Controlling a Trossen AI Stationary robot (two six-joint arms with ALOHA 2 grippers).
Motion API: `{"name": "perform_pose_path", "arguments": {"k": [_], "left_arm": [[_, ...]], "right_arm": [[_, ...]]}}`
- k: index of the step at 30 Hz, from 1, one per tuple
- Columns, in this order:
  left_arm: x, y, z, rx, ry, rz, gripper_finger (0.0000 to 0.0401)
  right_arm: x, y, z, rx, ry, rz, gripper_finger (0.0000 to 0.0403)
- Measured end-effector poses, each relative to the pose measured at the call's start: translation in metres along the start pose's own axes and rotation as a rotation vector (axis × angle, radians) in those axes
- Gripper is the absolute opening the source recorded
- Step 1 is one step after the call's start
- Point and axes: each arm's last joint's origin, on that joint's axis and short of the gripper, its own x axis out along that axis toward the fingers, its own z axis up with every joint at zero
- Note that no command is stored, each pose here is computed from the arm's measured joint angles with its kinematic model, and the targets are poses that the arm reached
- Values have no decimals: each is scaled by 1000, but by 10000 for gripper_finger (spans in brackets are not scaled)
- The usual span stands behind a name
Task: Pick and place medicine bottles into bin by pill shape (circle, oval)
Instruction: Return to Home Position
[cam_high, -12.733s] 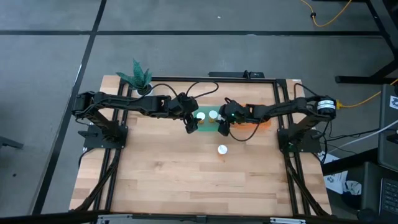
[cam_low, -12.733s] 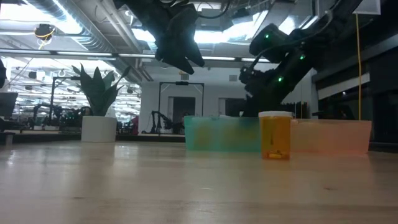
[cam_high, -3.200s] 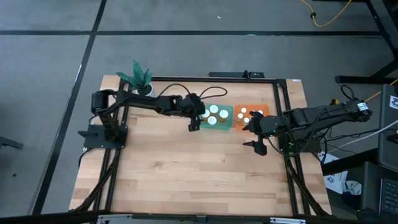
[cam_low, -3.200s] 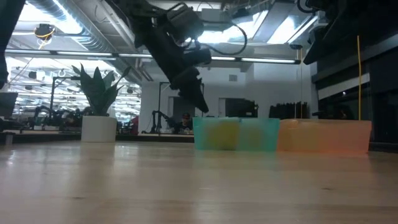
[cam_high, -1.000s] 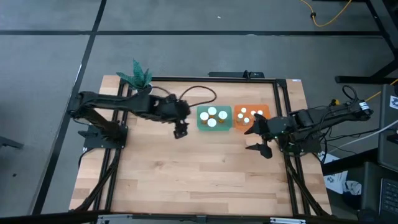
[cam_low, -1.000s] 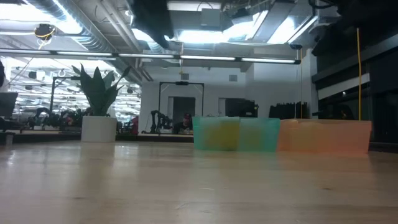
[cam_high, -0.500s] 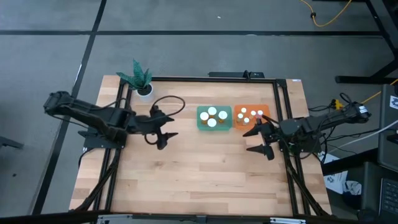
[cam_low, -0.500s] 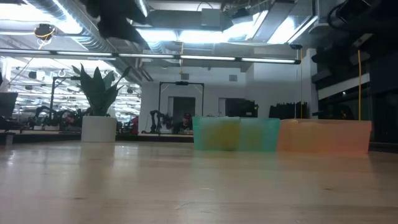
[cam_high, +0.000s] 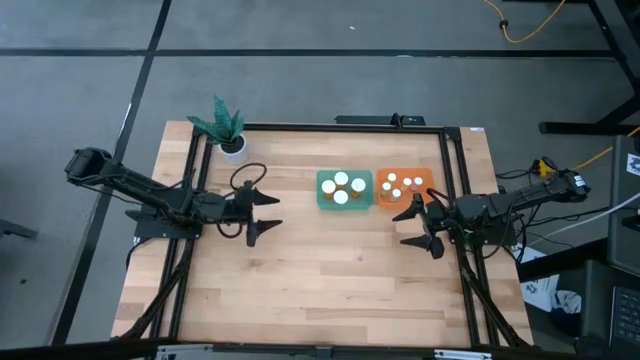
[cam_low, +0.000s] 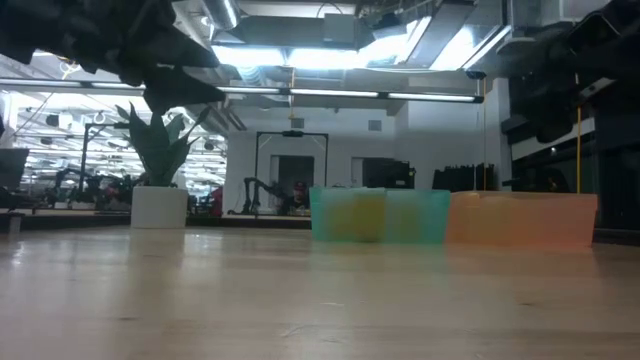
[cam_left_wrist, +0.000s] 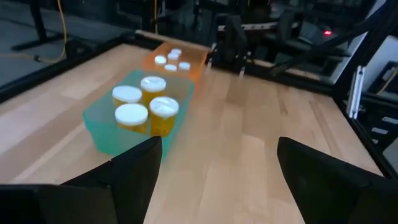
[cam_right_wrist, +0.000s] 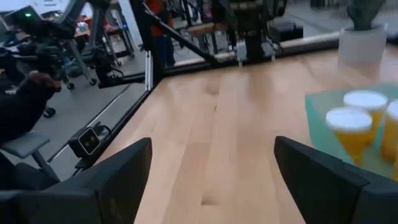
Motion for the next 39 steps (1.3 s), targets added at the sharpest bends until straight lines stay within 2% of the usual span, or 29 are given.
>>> {"name": "perform_pose_path", "arguments": {"k": [7,17,22,31,39], "left_arm": [[-1,1,1,60,-29,3,307],[-1,0,5,37,-75,19,306],[-1,-1,10,13,-129,2,310],[-2,-2,12,0,-149,-7,306],[-3,0,8,55,-170,-7,309]], "right_arm": [[-11,-3,-6,-74,-62,9,339],[-23,-1,1,-133,-177,29,339],[-23,-1,1,-136,-178,24,339],[-22,-2,0,-162,-164,18,339],[-22,-2,0,-160,-165,18,339]]}}
